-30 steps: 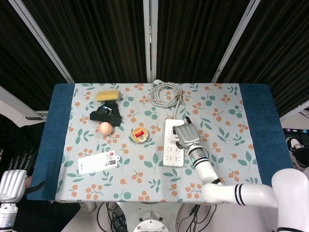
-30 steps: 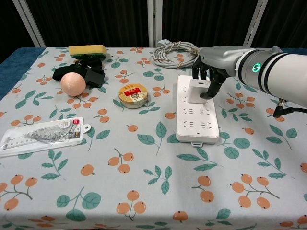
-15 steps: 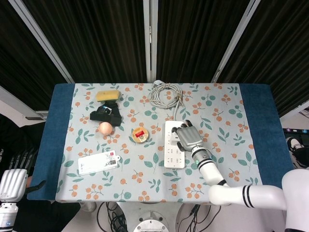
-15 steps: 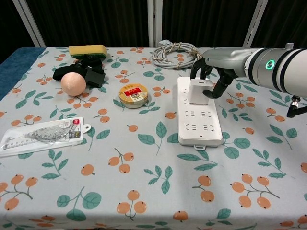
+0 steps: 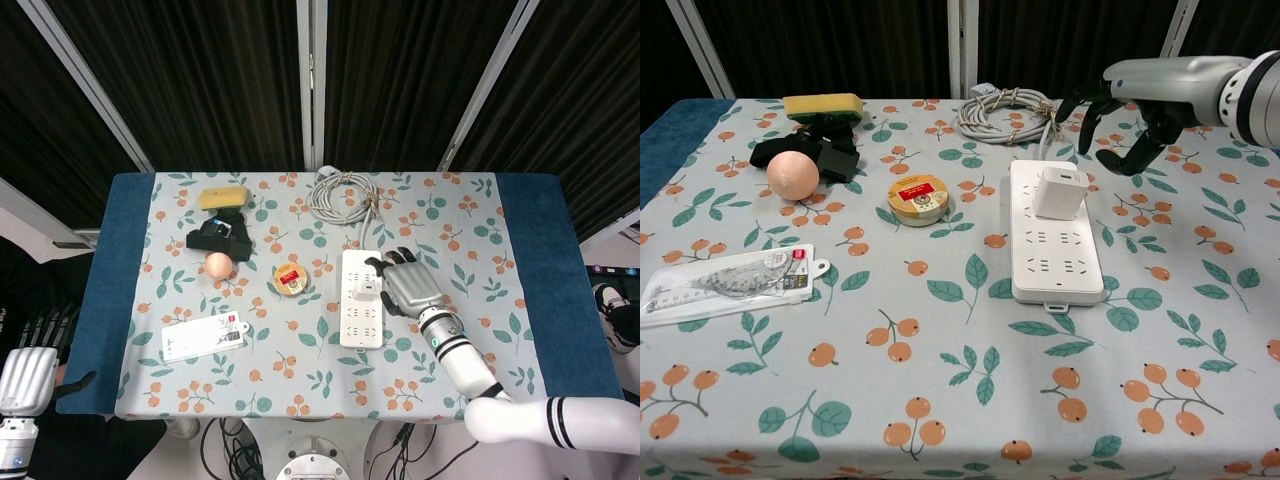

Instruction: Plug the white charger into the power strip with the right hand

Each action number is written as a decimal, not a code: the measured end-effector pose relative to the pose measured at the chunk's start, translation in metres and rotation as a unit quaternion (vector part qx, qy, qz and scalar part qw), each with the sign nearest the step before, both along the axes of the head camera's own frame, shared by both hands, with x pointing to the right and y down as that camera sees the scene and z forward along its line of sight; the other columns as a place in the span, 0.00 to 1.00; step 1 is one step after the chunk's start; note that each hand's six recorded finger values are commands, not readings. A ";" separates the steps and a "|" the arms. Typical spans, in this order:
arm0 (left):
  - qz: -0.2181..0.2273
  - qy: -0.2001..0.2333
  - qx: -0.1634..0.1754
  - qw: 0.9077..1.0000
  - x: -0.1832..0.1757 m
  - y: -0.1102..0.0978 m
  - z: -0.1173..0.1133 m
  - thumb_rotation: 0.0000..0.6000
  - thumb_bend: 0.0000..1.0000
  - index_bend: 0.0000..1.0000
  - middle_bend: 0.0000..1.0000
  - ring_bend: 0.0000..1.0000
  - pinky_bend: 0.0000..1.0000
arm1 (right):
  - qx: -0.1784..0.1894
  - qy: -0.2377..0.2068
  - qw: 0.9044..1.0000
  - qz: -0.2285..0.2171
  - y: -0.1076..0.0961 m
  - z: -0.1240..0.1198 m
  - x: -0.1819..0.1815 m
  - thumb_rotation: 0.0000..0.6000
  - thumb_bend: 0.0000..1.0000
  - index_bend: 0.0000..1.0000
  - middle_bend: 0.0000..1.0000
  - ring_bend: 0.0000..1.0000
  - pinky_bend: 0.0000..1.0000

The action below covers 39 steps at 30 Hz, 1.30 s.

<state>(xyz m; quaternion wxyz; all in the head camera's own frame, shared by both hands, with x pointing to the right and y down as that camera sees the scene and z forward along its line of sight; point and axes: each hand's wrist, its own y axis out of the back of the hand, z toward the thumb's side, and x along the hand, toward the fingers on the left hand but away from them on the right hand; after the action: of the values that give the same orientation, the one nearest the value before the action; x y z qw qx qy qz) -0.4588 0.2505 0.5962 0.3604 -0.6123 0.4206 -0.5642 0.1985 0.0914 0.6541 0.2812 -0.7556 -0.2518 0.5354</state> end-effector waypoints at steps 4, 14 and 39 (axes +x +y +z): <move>0.001 0.000 0.003 1.000 0.002 0.000 -0.002 1.00 0.09 0.02 0.01 0.00 0.00 | -0.006 -0.079 0.995 0.057 -0.002 -0.004 -0.001 1.00 0.44 0.68 0.62 0.52 0.47; -0.002 0.000 0.001 1.000 0.000 0.001 -0.005 1.00 0.09 0.02 0.01 0.00 0.00 | -0.110 -0.344 0.896 0.258 -0.004 0.022 -0.008 1.00 0.69 1.00 0.97 1.00 0.99; -0.006 0.005 -0.001 1.000 -0.003 0.002 -0.001 1.00 0.09 0.02 0.01 0.00 0.00 | -0.209 -0.532 0.757 0.317 0.010 0.075 -0.044 1.00 0.82 1.00 1.00 1.00 1.00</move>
<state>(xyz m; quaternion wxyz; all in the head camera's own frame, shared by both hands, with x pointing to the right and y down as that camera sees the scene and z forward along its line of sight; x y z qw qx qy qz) -0.4617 0.2522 0.5948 0.3545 -0.6130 0.4255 -0.5635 0.1542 0.1016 0.7293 -0.2488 -0.8356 -0.4679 0.1448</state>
